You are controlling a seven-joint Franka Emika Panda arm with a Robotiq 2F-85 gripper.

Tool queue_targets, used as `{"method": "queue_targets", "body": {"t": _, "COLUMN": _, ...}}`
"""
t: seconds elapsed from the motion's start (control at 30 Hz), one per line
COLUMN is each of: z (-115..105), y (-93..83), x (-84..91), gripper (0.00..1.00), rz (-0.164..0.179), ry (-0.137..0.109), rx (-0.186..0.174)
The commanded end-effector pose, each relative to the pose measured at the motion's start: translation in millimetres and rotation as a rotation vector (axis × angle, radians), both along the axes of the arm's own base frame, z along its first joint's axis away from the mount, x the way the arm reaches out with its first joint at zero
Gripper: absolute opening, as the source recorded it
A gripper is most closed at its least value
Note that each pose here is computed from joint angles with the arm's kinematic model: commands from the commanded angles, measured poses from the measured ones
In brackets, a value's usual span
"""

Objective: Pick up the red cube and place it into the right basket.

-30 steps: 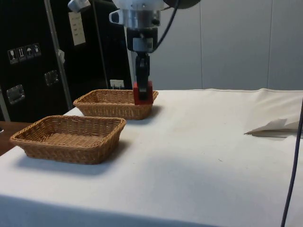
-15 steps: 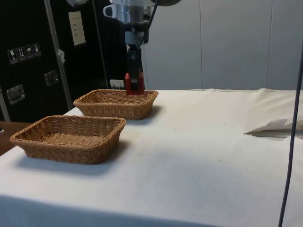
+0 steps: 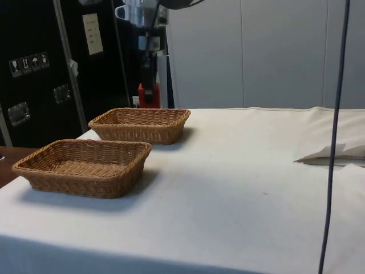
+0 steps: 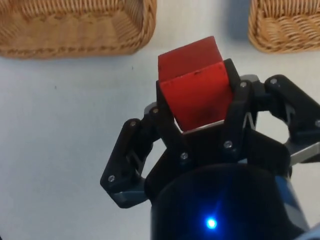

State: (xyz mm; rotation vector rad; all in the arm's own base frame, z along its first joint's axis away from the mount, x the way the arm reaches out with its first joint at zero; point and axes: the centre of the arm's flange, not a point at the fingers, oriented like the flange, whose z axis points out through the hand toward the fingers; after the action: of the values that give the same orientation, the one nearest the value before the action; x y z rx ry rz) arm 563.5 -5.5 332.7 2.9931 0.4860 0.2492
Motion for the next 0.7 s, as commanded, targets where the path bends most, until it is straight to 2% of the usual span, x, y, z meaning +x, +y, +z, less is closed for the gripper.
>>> {"method": "queue_targets", "body": {"t": 0.0, "z": 0.1, "y": -4.5, "x": 5.0, "gripper": 0.02, "rz": 0.001, "ry": 0.002, "rx": 0.011}}
{"method": "queue_targets", "body": {"t": 0.07, "z": 0.3, "y": -11.5, "x": 12.8, "gripper": 0.02, "rz": -0.001, "ry": -0.004, "rx": 0.012}}
{"method": "queue_targets", "body": {"t": 0.1, "z": 0.0, "y": -10.3, "x": 11.2, "gripper": 0.02, "rz": -0.003, "ry": -0.008, "rx": 0.003}}
{"method": "queue_targets", "body": {"t": 0.13, "z": -0.8, "y": -14.3, "x": 14.8, "gripper": 0.02, "rz": -0.001, "ry": -0.003, "rx": 0.012}}
{"method": "queue_targets", "body": {"t": 0.3, "z": -3.9, "y": -30.6, "x": 24.6, "gripper": 0.02, "rz": -0.008, "ry": -0.008, "rx": 0.01}}
{"method": "queue_targets", "body": {"t": 0.33, "z": -4.3, "y": -29.8, "x": 24.2, "gripper": 0.02, "rz": -0.011, "ry": -0.01, "rx": 0.0}}
{"method": "queue_targets", "body": {"t": 0.37, "z": -5.4, "y": -32.9, "x": 25.1, "gripper": 0.02, "rz": -0.01, "ry": -0.007, "rx": 0.009}}
{"method": "queue_targets", "body": {"t": 0.57, "z": -12.9, "y": -50.9, "x": 25.4, "gripper": 0.02, "rz": -0.038, "ry": -0.002, "rx": 0.003}}
{"method": "queue_targets", "body": {"t": 0.6, "z": -11.8, "y": -49.4, "x": 25.3, "gripper": 0.02, "rz": -0.037, "ry": 0.0, "rx": -0.007}}
{"method": "queue_targets", "body": {"t": 0.67, "z": -15.0, "y": -56.2, "x": 25.3, "gripper": 0.02, "rz": -0.047, "ry": -0.001, "rx": 0.001}}
